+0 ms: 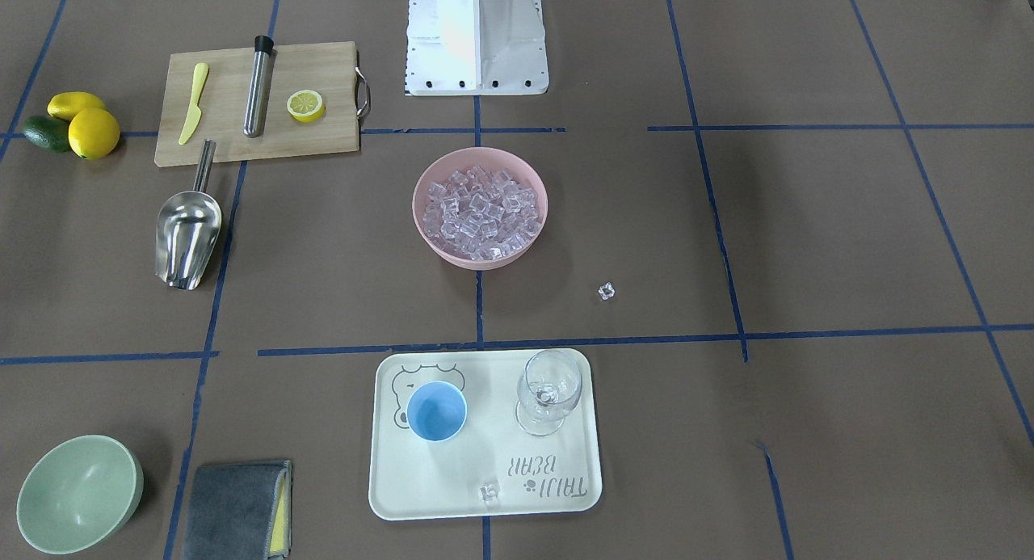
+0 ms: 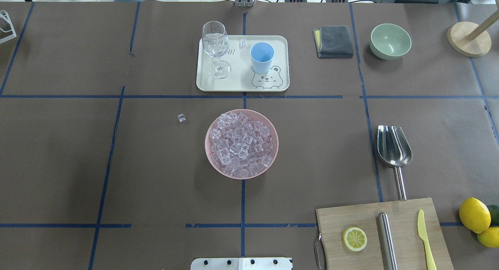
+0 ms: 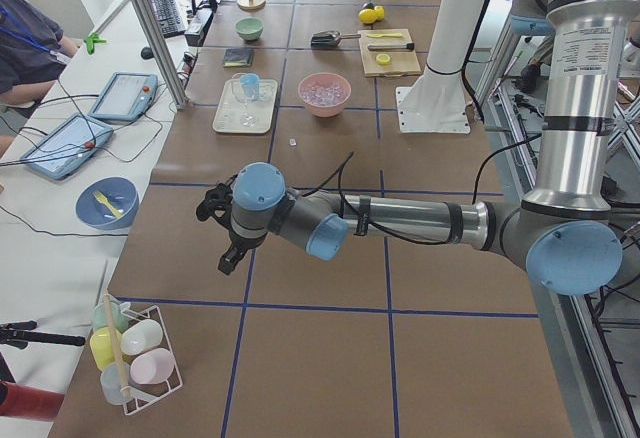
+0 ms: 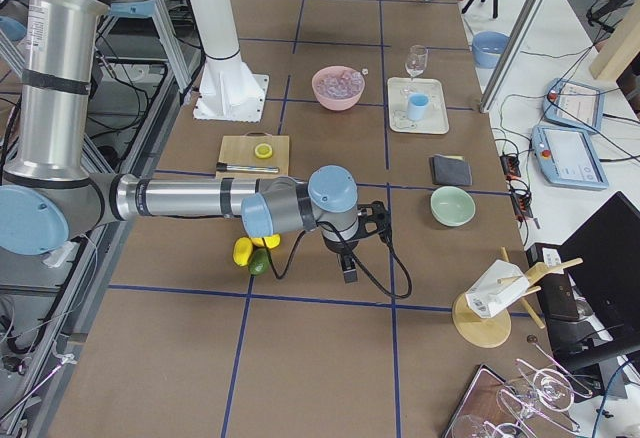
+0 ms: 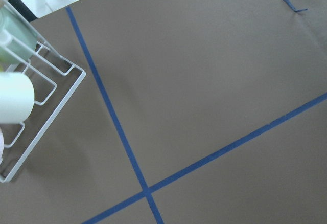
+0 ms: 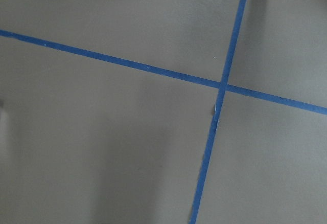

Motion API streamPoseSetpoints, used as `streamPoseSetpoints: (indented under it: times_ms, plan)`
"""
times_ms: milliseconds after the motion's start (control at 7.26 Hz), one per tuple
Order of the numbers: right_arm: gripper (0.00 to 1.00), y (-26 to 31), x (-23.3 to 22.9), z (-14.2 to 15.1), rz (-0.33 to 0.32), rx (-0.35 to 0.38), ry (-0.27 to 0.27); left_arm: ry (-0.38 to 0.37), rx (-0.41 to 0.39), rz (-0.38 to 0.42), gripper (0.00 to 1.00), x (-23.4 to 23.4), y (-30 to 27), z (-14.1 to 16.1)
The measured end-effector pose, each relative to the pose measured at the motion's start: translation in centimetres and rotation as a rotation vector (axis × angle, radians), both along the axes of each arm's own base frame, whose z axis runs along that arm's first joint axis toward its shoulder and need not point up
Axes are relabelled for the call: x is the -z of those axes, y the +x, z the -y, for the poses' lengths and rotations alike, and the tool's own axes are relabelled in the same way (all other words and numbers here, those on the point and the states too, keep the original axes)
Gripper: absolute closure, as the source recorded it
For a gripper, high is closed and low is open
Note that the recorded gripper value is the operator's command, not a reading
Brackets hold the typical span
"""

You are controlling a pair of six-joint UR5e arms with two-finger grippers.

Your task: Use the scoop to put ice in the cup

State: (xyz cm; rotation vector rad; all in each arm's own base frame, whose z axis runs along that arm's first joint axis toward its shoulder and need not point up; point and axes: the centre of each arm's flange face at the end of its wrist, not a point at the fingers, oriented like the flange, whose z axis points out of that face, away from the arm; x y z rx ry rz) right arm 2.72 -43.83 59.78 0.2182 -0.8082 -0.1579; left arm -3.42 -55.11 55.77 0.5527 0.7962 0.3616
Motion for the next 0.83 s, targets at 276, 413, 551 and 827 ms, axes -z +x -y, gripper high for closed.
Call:
streamPoseSetpoints:
  times_ms: [276,413,551,827]
  plan:
    - [0.00,-3.8,2.5,2.2,0.016,-0.003,-0.030,0.070,-0.062,-0.006,0.00,2.3,3.7,3.3]
    - [0.00,-5.4,3.3,3.0,0.009,0.006,-0.031,0.105,-0.090,-0.010,0.00,3.0,5.3,3.8]
    - [0.00,-6.5,3.9,3.4,0.004,0.016,-0.025,0.153,-0.113,-0.016,0.00,3.7,6.7,3.9]
    - [0.00,-9.0,5.6,3.4,0.008,0.042,-0.013,0.290,-0.228,-0.045,0.00,5.9,13.7,3.2]
